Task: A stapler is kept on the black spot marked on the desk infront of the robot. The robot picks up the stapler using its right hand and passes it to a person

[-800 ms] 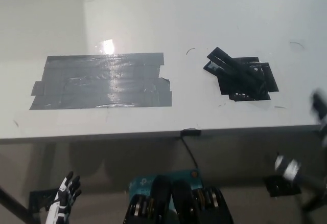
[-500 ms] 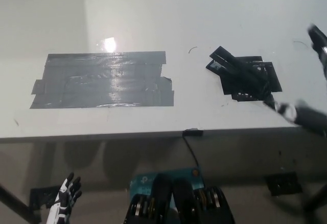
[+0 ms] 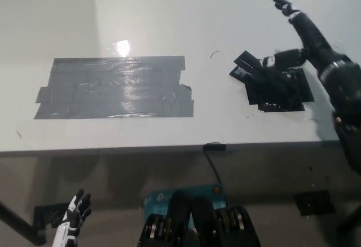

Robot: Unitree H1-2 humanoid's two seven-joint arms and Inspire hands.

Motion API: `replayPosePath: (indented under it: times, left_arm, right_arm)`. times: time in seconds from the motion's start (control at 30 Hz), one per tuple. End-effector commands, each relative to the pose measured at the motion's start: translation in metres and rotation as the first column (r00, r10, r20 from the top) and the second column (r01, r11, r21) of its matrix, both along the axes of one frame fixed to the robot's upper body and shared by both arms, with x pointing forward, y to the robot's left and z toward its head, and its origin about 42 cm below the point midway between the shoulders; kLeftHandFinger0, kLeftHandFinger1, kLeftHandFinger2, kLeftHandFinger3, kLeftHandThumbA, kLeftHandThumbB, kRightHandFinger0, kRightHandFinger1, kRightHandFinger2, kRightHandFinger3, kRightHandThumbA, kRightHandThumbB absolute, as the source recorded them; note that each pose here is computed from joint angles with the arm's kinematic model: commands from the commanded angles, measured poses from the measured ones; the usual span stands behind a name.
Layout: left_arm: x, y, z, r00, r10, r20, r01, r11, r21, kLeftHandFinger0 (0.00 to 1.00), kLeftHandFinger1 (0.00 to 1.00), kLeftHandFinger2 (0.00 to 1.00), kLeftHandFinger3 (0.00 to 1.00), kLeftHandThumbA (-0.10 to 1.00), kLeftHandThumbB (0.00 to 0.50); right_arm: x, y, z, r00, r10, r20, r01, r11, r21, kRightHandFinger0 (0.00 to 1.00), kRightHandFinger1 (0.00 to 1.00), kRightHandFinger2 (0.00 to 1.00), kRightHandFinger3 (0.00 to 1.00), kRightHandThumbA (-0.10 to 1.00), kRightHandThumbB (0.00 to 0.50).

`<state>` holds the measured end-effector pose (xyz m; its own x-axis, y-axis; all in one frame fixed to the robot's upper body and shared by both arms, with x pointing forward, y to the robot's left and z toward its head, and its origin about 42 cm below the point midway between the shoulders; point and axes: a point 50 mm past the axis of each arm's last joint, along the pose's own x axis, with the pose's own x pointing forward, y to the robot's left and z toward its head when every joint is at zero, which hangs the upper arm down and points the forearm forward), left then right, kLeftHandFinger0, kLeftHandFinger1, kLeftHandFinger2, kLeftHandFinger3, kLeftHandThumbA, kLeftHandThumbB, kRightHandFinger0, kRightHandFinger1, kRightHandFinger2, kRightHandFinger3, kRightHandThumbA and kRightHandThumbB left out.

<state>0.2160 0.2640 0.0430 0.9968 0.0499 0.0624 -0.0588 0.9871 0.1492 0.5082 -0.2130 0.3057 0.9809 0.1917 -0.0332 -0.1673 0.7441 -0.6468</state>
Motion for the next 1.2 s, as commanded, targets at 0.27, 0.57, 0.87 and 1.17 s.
replayPosePath:
  times: [0.27,0.57,0.87,1.17]
  left_arm:
    - [0.005,0.001,0.013,0.997,0.001,0.081,-0.003,0.999,0.032,1.00,1.00,1.00,1.00,1.00,0.431]
    - [0.006,0.001,0.014,0.997,-0.001,0.084,-0.002,0.999,0.038,1.00,1.00,1.00,1.00,1.00,0.414]
    - [0.008,0.002,0.014,0.996,-0.004,0.087,0.001,0.999,0.033,1.00,1.00,1.00,1.00,1.00,0.389]
    - [0.011,0.001,0.014,0.996,-0.011,0.087,0.008,1.000,0.026,1.00,1.00,0.99,1.00,1.00,0.374]
  right_arm:
    - [0.038,0.012,0.016,0.996,-0.055,-0.065,0.041,0.980,-0.197,1.00,1.00,1.00,1.00,1.00,0.318]
    - [0.037,0.016,-0.001,0.993,-0.039,-0.114,0.017,0.981,-0.195,1.00,1.00,1.00,1.00,1.00,0.312]
    - [0.036,0.024,-0.015,0.989,-0.033,-0.147,0.007,0.984,-0.177,1.00,1.00,1.00,1.00,1.00,0.329]
    - [0.037,0.030,-0.034,0.984,-0.043,-0.170,0.001,0.972,-0.236,1.00,1.00,1.00,1.00,1.00,0.323]
